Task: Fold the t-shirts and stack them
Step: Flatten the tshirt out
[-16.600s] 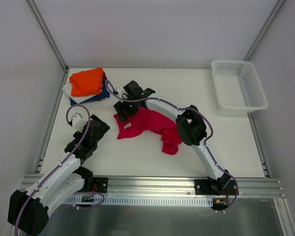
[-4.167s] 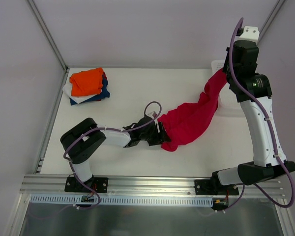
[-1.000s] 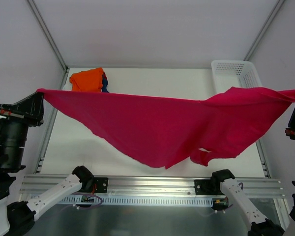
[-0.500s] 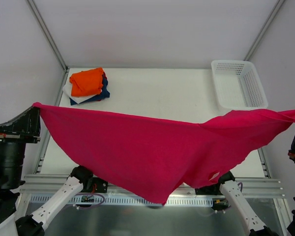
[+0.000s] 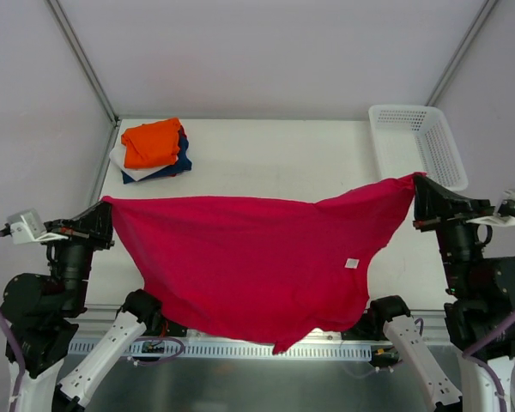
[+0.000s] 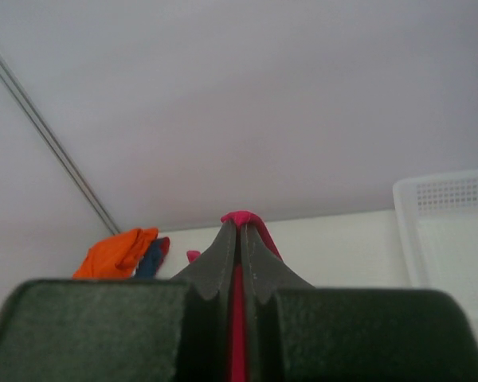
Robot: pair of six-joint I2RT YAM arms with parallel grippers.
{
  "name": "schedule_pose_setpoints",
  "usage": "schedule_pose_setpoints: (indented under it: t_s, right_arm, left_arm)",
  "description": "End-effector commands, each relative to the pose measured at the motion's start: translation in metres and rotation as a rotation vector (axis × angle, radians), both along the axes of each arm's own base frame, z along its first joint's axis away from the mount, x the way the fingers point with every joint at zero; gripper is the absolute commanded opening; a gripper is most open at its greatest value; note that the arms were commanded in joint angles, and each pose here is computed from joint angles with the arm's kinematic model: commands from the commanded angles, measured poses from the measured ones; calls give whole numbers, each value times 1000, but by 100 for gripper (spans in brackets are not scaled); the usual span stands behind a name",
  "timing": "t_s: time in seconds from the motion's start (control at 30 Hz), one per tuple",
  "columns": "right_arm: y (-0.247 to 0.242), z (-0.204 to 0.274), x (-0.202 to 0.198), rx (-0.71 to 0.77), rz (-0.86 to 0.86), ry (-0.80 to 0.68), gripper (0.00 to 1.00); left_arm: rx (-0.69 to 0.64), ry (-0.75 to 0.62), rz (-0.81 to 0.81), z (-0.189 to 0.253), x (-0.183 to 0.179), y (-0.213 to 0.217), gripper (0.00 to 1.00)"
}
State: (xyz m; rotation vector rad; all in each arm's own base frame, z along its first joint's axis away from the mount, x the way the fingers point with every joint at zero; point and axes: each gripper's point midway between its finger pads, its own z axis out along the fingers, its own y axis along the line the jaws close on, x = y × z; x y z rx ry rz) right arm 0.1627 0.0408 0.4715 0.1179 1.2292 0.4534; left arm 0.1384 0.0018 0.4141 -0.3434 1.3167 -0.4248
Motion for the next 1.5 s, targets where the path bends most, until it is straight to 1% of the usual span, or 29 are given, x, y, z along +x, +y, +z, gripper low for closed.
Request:
schedule_pose_setpoints:
  t_s: [0.0, 0.3, 0.37, 0.5, 0.67, 0.83, 0.9, 0.93, 0.97, 1.03, 1.1, 1.33, 1.37, 1.43, 1.47]
  right_arm:
    - [5, 6, 6, 39, 24, -43, 0]
    - [24, -62, 67, -11, 44, 138, 0]
    - [27, -71, 76, -22, 44, 156, 0]
    - [32, -92, 99, -53, 37, 207, 0]
    - [38, -118, 136, -98, 26, 289, 0]
    - [44, -143, 170, -131, 4, 355, 0]
    - [47, -156, 185, -136, -8, 388, 0]
    - [46, -161, 191, -168, -18, 396, 0]
    - [46, -163, 196, -177, -23, 402, 0]
    - [48, -176, 211, -195, -32, 436, 0]
    - [50, -186, 225, -216, -37, 461, 0]
    - [53, -193, 255, -245, -62, 479, 0]
    - [54, -202, 261, -252, -64, 501, 0]
    - [55, -201, 269, -259, -71, 498, 0]
    - [55, -209, 275, -267, -73, 515, 0]
  left_arm:
    - [-36, 17, 51, -11, 13, 3, 0]
    - [15, 183, 109, -77, 58, -11, 0]
    - [13, 230, 142, -92, 69, -12, 0]
    - [24, 269, 183, -110, 90, -16, 0]
    - [52, 322, 207, -125, 120, -29, 0]
    - [58, 321, 235, -126, 144, -36, 0]
    - [79, 346, 253, -134, 153, -38, 0]
    - [79, 338, 269, -133, 158, -37, 0]
    - [103, 368, 278, -142, 163, -39, 0]
    - [104, 352, 295, -139, 173, -41, 0]
    - [130, 379, 304, -148, 183, -44, 0]
    - [174, 396, 344, -154, 218, -50, 0]
    - [184, 409, 346, -160, 225, -53, 0]
    - [186, 410, 352, -159, 235, -52, 0]
    - [198, 429, 352, -167, 241, -54, 0]
